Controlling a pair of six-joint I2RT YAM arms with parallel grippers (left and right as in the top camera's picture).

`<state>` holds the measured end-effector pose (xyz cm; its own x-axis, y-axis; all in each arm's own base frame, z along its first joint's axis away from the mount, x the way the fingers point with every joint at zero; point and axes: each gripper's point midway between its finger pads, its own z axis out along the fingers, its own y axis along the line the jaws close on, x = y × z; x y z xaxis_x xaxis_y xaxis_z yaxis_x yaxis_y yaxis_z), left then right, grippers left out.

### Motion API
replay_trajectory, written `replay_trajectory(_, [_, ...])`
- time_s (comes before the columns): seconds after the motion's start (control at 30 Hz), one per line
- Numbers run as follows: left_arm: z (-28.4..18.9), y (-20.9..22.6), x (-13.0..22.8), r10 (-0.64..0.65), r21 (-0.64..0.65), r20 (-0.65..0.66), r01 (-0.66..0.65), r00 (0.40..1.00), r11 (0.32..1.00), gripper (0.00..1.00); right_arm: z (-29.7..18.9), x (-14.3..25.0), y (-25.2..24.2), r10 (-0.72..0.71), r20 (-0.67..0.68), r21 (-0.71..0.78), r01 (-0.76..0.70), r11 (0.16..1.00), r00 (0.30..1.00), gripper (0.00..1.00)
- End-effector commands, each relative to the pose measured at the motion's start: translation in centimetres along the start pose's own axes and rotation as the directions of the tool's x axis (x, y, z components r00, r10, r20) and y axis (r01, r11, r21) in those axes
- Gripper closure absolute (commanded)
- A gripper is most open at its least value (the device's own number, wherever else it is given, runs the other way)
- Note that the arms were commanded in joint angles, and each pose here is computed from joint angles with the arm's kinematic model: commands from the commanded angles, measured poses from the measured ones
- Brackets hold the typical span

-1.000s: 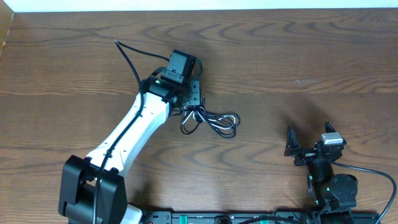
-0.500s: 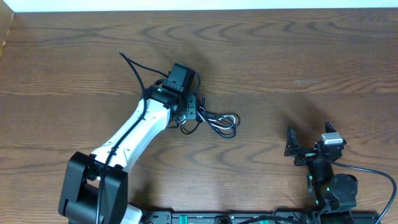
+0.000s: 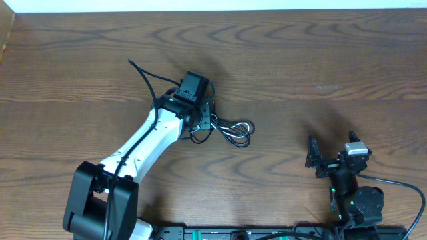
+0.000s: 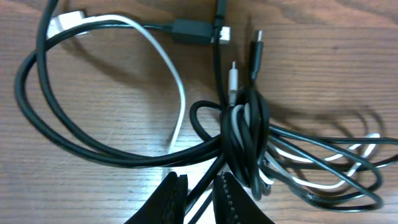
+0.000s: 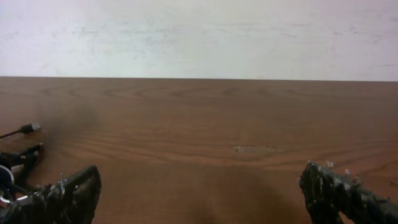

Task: Untangle cables
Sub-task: 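Lift the grasped bundle with the left gripper and shift it rightward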

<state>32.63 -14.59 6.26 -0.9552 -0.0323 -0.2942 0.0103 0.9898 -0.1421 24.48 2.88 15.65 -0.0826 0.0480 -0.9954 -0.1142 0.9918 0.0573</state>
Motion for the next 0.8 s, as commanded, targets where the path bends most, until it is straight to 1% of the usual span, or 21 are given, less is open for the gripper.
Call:
replay_trajectory(0.0, [0.1, -0.8, 0.2, -0.009, 0.046, -0.015, 0.010, 1.000, 0.999, 0.80, 0.0, 0.1, 0.1, 0.001, -0.002, -0.003, -0.001, 1.000, 1.000, 0.01])
replay_trajectory(0.1, [0.1, -1.5, 0.3, -0.008, 0.085, -0.027, 0.010, 1.000, 0.996, 0.80, 0.0, 0.1, 0.1, 0.001, -0.002, -0.003, -0.001, 1.000, 1.000, 0.01])
replay_trajectory(0.27, [0.1, -1.7, 0.4, -0.008, 0.095, -0.030, 0.011, 1.000, 0.995, 0.79, 0.0, 0.1, 0.1, 0.001, -0.002, -0.003, -0.001, 1.000, 1.000, 0.01])
replay_trajectory(0.4, [-0.1, -2.9, 0.7, -0.004, 0.162, -0.052, 0.012, 0.999, 0.987, 0.77, 0.0, 0.1, 0.1, 0.001, -0.002, -0.003, -0.001, 1.000, 1.000, 0.01])
replay_trajectory(0.47, [-0.1, -3.0, 0.8, -0.003, 0.173, -0.057, 0.013, 0.998, 0.985, 0.77, 0.0, 0.1, 0.1, 0.001, -0.002, -0.003, -0.001, 1.000, 1.000, 0.01])
replay_trajectory(0.6, [-0.1, -2.8, 0.7, -0.004, 0.160, -0.051, 0.012, 0.999, 0.987, 0.77, 0.0, 0.1, 0.1, 0.001, -0.002, -0.003, -0.001, 1.000, 1.000, 0.01])
replay_trajectory(0.7, [0.0, -1.6, 0.2, -0.008, 0.090, -0.022, 0.010, 1.000, 0.996, 0.77, 0.0, 0.1, 0.1, 0.001, -0.002, -0.003, -0.001, 1.000, 1.000, 0.01])
replay_trajectory(0.73, [0.0, -1.2, 0.0, -0.010, 0.066, -0.014, 0.010, 1.000, 0.998, 0.75, 0.0, 0.1, 0.1, 0.001, -0.002, -0.003, -0.001, 1.000, 1.000, 0.01])
replay_trajectory(0.77, [-0.2, -1.0, -0.2, -0.010, 0.049, -0.006, 0.011, 1.000, 0.999, 0.69, 0.0, 0.1, 0.1, 0.001, -0.002, -0.003, -0.001, 1.000, 1.000, 0.01])
